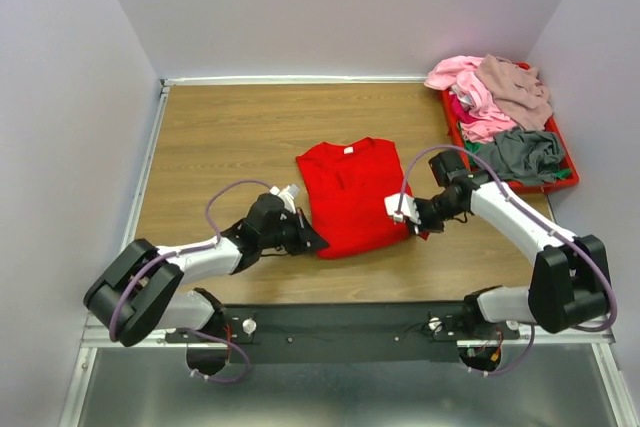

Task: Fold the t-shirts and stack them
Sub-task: Fold the tshirt

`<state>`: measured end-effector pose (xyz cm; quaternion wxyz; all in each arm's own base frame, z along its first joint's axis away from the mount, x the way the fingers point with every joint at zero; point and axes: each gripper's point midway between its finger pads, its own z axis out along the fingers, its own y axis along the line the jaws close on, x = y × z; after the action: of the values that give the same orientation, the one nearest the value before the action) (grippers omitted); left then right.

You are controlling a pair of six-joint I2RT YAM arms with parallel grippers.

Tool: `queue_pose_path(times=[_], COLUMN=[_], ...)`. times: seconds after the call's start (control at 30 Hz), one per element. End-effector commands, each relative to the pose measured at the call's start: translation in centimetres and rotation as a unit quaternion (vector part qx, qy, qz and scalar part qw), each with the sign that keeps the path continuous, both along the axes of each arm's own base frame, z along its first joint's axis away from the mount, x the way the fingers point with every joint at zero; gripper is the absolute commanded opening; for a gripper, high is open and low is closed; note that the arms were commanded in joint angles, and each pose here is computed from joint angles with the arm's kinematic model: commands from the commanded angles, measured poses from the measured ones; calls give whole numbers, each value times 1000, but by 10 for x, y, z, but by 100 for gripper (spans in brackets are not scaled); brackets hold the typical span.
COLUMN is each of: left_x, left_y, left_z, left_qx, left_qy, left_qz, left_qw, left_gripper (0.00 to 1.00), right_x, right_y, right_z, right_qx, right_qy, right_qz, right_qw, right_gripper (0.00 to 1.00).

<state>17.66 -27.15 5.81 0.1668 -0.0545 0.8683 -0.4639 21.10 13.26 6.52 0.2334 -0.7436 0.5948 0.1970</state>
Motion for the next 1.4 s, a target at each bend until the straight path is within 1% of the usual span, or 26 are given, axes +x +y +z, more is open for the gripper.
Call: queue_pose_path(times=[0.0, 0.03, 0.07, 0.13, 0.17, 0.2, 0.23, 0.27, 0.3, 0.33, 0.37, 0.4, 0.47, 0.53, 0.6, 0.63, 0.67, 0.77, 0.9, 1.0, 1.23, 1.27, 1.33, 1.37], left_x=[24, 32, 43, 68, 83, 94, 110, 121, 137, 146, 166, 173, 195, 208, 227, 234, 244, 263, 286, 301, 329, 332, 340, 343], left_y=[4, 6, 5, 14, 14, 17, 24, 27, 25, 26, 31, 27, 24, 20, 17, 18, 17, 20, 19, 21, 23, 22, 21, 21], left_z=[17, 21, 27, 32, 36, 40, 37, 40, 53, 54, 51, 53, 48, 46, 41, 36, 43, 47, 79, 94, 111, 107, 116, 114], left_qx=[20, 20, 21, 25, 30, 29, 32, 31, 23, 23, 29, 19, 10, 9, 9, 6, 1, -4, -24, -31, -48, -50, -60, -62], left_qy=[-19, -27, -43, -60, -73, -81, -80, -86, -110, -116, -115, -122, -123, -133, -133, -129, -139, -148, -189, -208, -237, -234, -247, -246], left_qz=[25, 31, 34, 55, 57, 64, 79, 86, 83, 83, 92, 79, 71, 60, 60, 60, 63, 73, 74, 78, 85, 87, 84, 84], left_qw=[999, 999, 998, 996, 995, 994, 993, 992, 990, 989, 989, 989, 990, 989, 989, 990, 988, 986, 979, 975, 967, 967, 963, 964], left_gripper=[0, 0, 0, 0, 0, 0, 0, 0, 0, 0, 0, 0, 0, 0, 0, 0, 0, 0, 0, 0, 0, 0, 0, 0], right_x=[31, 42, 63, 86, 98, 122, 133, 144, 158, 174, 183, 196, 223, 240, 262, 268, 282, 297, 311, 319, 342, 346, 353, 356], right_y=[9, 13, 19, 25, 25, 31, 32, 34, 35, 39, 40, 41, 43, 44, 43, 43, 41, 41, 42, 43, 42, 42, 42, 42], right_z=[32, 33, 47, 55, 48, 62, 63, 54, 55, 63, 61, 49, 57, 45, 50, 41, 47, 43, 56, 63, 73, 79, 79, 81], right_qx=[16, 17, 30, 35, 25, 38, 37, 31, 33, 39, 39, 32, 39, 32, 36, 31, 36, 35, 56, 64, 84, 88, 91, 93], right_qy=[-1, 4, -17, -28, -17, -48, -54, -46, -53, -65, -61, -59, -81, -79, -96, -92, -108, -116, -134, -149, -178, -185, -193, -196], right_qz=[-66, -75, -93, -111, -132, -142, -150, -161, -181, -188, -205, -218, -248, -268, -295, -303, -324, -345, -364, -372, -399, -402, -411, -413], right_qw=[998, 997, 995, 993, 991, 988, 986, 985, 982, 979, 976, 974, 965, 960, 950, 948, 939, 931, 920, 914, 895, 892, 887, 885], right_gripper=[0, 0, 1, 0, 0, 0, 0, 0, 0, 0, 0, 1, 0, 0, 0, 0, 0, 0, 0, 0, 0, 1, 0, 0])
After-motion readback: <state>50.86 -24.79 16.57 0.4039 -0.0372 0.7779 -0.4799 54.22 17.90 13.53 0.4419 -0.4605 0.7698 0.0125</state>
